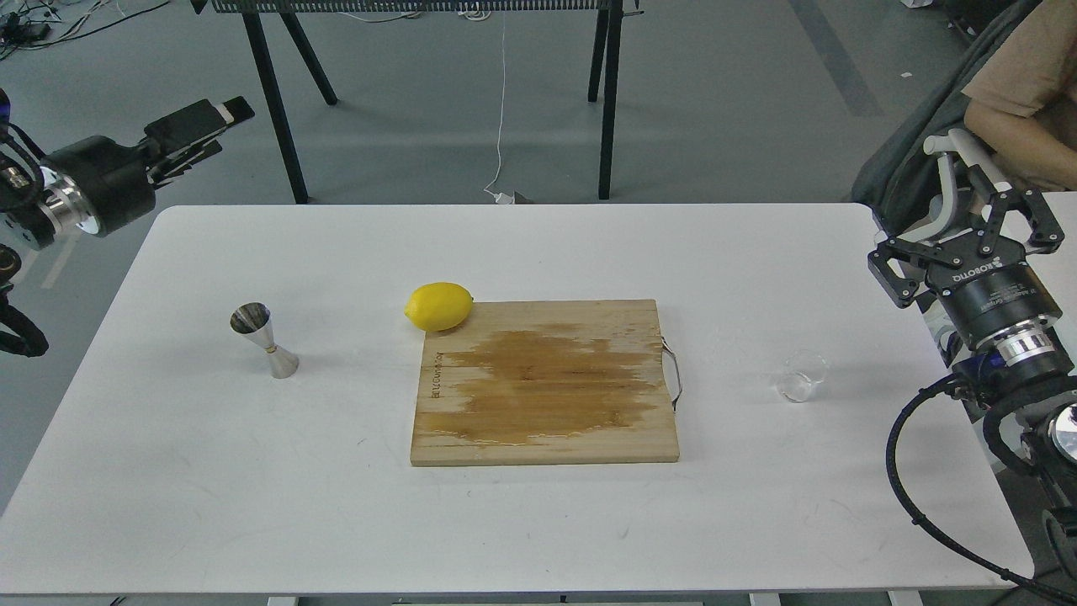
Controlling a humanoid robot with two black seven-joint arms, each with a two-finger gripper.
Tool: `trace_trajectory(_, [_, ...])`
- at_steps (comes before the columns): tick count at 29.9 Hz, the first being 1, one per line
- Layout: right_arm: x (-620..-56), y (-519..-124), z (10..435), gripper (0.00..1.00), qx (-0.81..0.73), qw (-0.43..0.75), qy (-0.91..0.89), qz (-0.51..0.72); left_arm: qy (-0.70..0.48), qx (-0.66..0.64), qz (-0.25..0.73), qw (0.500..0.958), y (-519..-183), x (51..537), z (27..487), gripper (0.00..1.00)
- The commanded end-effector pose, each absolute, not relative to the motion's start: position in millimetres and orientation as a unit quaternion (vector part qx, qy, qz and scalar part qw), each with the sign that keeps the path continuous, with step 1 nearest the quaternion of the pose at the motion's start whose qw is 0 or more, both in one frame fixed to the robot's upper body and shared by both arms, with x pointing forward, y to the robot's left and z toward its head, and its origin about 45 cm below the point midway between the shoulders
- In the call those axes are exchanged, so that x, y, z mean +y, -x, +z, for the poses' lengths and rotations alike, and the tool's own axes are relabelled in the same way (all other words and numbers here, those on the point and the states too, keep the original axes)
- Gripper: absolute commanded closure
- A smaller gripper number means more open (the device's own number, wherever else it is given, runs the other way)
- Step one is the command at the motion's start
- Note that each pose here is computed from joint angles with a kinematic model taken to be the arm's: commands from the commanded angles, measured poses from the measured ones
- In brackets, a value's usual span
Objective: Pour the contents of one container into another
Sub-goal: 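Move the left gripper toward the steel jigger on the table, then close the left gripper around the steel jigger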
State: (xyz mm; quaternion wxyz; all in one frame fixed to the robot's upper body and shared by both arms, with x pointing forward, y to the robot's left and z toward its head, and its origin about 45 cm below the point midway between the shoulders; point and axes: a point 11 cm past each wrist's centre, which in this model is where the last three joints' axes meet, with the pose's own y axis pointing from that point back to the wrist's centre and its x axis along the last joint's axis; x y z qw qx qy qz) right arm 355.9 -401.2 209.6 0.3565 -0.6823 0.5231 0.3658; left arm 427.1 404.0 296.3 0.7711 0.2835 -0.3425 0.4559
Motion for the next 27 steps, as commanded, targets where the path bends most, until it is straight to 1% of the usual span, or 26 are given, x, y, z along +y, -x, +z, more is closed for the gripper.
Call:
trace_trajectory(1, [-399.8, -355.5, 206.6, 0.01, 0.524, 0.355, 0.681, 0.369, -0.277, -0.407, 0.495, 0.716, -417.0, 403.7, 289.7, 0.0])
trace_trajectory(6, [-399.3, -355.0, 204.3, 0.01, 0.524, 0.354, 0.68, 0.371, -0.261, -0.449, 0.529, 0.671, -394.3, 398.1, 274.0, 0.0])
trace_trajectory(11, [-400.2, -353.6, 203.0, 0.01, 0.526, 0.353, 0.679, 0.372, -0.293, -0.504, 0.5, 0.641, -375.4, 395.9, 248.5, 0.01])
trace_trajectory(15, [-399.3, -352.7, 200.9, 0.01, 0.526, 0.351, 0.678, 0.374, -0.322, -0.508, 0.462, 0.652, -360.9, 391.3, 218.3, 0.01])
trace_trajectory(22, [-396.4, -352.7, 199.5, 0.01, 0.524, 0.351, 0.679, 0.376, -0.38, -0.51, 0.412, 0.652, -339.0, 405.2, 179.0, 0.02])
trace_trajectory(25, [-397.1, -352.7, 200.1, 0.01, 0.524, 0.351, 0.679, 0.375, -0.405, -0.508, 0.4, 0.647, -336.0, 413.7, 164.4, 0.02])
trace_trajectory(27, [-397.1, -352.7, 200.1, 0.01, 0.524, 0.351, 0.679, 0.375, -0.418, -0.497, 0.396, 0.649, -327.8, 420.1, 153.7, 0.02])
